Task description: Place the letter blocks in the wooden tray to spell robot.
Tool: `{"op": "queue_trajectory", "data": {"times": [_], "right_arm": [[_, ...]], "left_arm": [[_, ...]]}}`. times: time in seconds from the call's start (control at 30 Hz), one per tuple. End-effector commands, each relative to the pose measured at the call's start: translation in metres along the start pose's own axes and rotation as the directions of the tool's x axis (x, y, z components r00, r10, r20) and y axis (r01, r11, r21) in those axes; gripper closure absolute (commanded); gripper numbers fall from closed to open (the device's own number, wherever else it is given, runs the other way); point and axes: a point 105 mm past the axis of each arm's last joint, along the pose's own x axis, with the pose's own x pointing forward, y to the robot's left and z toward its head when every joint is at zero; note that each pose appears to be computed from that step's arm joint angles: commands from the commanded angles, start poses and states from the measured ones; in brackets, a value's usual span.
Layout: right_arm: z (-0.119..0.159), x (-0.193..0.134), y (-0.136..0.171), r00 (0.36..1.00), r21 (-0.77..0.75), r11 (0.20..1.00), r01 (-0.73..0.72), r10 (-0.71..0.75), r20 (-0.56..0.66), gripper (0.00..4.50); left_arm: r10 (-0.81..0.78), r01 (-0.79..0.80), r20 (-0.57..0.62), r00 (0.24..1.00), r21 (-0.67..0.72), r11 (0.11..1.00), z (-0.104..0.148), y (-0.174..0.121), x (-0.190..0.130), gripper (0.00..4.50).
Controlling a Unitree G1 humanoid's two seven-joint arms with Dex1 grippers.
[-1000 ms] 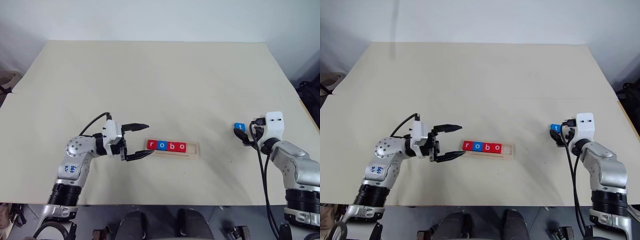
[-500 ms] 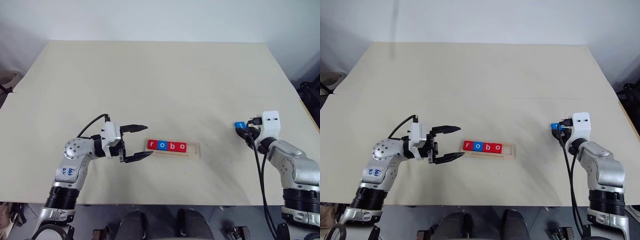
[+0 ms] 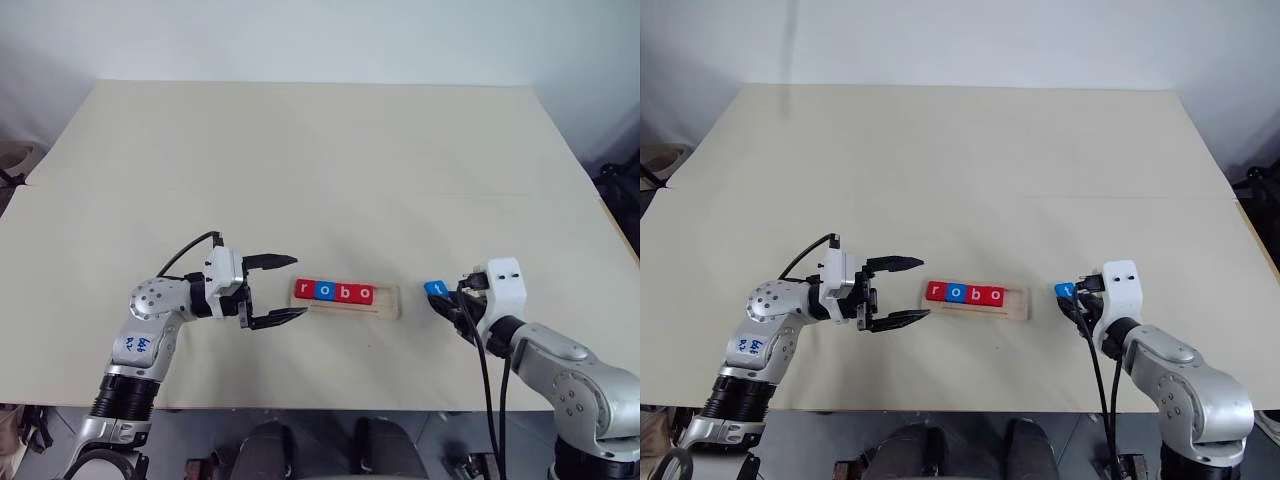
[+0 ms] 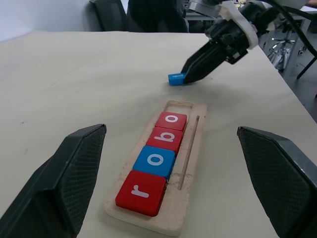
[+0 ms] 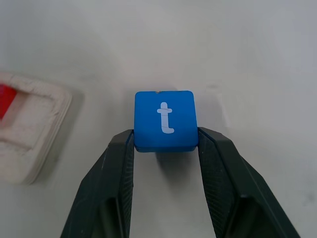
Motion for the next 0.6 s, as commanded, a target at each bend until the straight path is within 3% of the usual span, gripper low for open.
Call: {"op": "queue_trajectory", "data": {"times": [0.03, 0.13, 0.33, 0.43, 0.6], "right_arm": [[0.001, -0.006, 0.001, 0.999, -0.002, 1.0, 0.028, -0.028, 0.016, 3.02], [0.009, -0.008, 0.006, 0.998, -0.011, 0.999, -0.044, 0.045, 0.044, 2.03], [0.025, -0.021, -0.009, 0.975, -0.258, 0.941, -0.22, 0.221, -0.029, 0.04], [0.041, -0.026, -0.026, 0.94, -0.38, 0.861, -0.338, 0.329, -0.09, 0.04], [0.046, -0.022, -0.027, 0.842, -0.502, 0.684, -0.529, 0.495, -0.214, 0.04]], "left_arm": [[-0.027, 0.026, 0.027, 0.999, 0.03, 0.999, 0.009, -0.003, 0.004, 0.0], [-0.027, 0.026, 0.023, 0.999, 0.033, 0.999, 0.01, -0.001, 0.002, 0.0], [0.002, -0.002, 0.019, 1.0, 0.036, 0.999, 0.01, 0.003, 0.0, 0.0], [0.023, -0.024, 0.02, 1.0, 0.046, 0.999, 0.011, 0.006, -0.002, 0.0], [0.023, -0.024, 0.021, 1.0, 0.05, 0.998, 0.01, 0.002, -0.003, 0.0]]}}
